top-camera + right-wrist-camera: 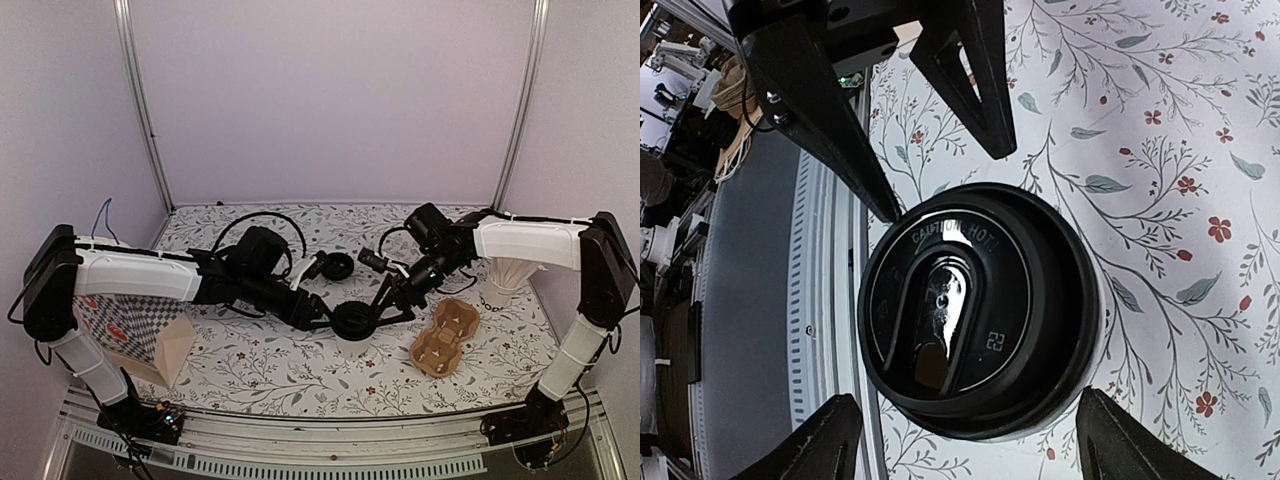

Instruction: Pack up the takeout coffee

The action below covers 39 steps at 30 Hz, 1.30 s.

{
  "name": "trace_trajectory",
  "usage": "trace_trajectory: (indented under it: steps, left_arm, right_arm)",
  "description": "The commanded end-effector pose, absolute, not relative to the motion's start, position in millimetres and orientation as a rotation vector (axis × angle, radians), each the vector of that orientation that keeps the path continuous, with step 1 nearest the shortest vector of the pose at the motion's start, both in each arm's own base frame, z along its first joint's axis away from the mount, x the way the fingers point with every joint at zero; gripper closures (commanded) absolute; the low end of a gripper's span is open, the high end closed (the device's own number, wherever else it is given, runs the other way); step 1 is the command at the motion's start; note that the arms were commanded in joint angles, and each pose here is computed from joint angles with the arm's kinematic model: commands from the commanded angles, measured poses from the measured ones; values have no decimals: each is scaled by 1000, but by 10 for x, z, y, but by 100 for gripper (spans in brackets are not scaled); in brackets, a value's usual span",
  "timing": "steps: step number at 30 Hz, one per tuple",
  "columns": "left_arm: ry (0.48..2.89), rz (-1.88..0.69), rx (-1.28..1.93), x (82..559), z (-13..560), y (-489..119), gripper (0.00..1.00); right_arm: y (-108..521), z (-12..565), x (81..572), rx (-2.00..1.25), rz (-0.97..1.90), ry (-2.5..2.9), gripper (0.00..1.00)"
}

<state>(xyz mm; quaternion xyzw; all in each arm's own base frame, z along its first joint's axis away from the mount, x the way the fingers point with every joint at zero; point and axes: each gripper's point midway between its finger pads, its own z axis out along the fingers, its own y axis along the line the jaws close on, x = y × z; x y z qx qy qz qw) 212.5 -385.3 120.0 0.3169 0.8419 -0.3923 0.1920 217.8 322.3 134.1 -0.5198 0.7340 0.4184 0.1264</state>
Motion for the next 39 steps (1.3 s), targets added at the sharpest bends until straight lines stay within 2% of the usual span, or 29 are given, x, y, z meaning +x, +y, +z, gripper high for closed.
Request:
trace_trajectory:
  steps: [1,12,21,23,29,39]
  left_arm:
    - [2324,-1148,913,2118,1268,-3985,41]
    - [2330,-1156,905,2153,1223,-4038,42]
    - [2358,-1152,897,2136,1150,-4017,42]
    - [2357,-1154,897,2128,1160,-4010,42]
    - [2241,-1205,898,2120,1514,-4029,33]
    - [2246,-1192,864,2266,1542,-4144,32]
  right_arm:
    - [3229,1314,2124,-1519,1286,2147,24]
    - [3243,1291,2137,-1507,1302,2165,25]
    - [3252,1269,2186,-1488,1280,2197,37]
    - [3249,1276,2225,-1481,1251,2207,36]
    - [3230,1328,2291,-1458,1184,2216,30]
    - [3184,1459,2369,-1446,1105,2213,27]
